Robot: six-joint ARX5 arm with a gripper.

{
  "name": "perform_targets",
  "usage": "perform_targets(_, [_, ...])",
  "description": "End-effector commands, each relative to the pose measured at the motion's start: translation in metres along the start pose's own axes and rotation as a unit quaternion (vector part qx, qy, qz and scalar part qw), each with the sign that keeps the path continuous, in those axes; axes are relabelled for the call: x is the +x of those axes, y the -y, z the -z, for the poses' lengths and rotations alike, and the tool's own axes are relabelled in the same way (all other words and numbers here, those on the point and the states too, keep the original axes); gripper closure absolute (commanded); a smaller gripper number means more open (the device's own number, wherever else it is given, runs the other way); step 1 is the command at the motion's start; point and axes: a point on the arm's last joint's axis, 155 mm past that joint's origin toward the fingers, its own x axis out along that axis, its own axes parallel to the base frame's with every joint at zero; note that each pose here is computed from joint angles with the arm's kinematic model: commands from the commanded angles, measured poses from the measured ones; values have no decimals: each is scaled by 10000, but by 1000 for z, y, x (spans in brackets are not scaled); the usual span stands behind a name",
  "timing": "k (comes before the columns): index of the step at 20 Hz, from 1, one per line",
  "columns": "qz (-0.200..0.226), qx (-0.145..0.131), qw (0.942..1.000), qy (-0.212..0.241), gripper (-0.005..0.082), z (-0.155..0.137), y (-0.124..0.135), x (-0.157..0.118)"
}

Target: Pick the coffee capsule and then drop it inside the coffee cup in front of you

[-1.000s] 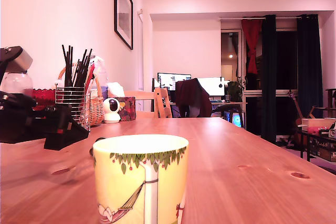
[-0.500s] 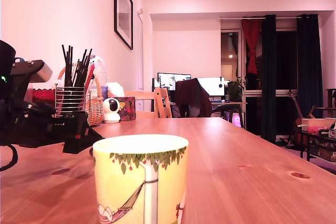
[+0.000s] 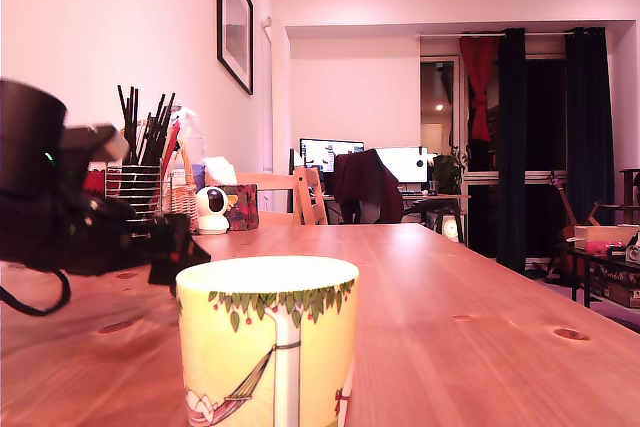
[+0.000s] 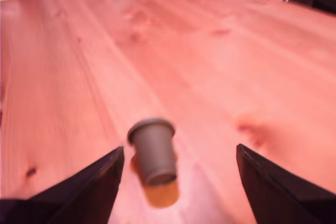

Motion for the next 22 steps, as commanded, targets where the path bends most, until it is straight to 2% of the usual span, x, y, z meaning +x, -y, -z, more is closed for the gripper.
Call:
perform_targets(1, [13,-1,10000,-63,149,6,-1,4])
perform_targets(10, [117,-41,9994,-338,149,13,-2,27])
perform_targets(14, [97,24,9991,-413,150,14,-5,30])
perform_targets(22, [-4,-35,9988,-484,151,16,-17,32])
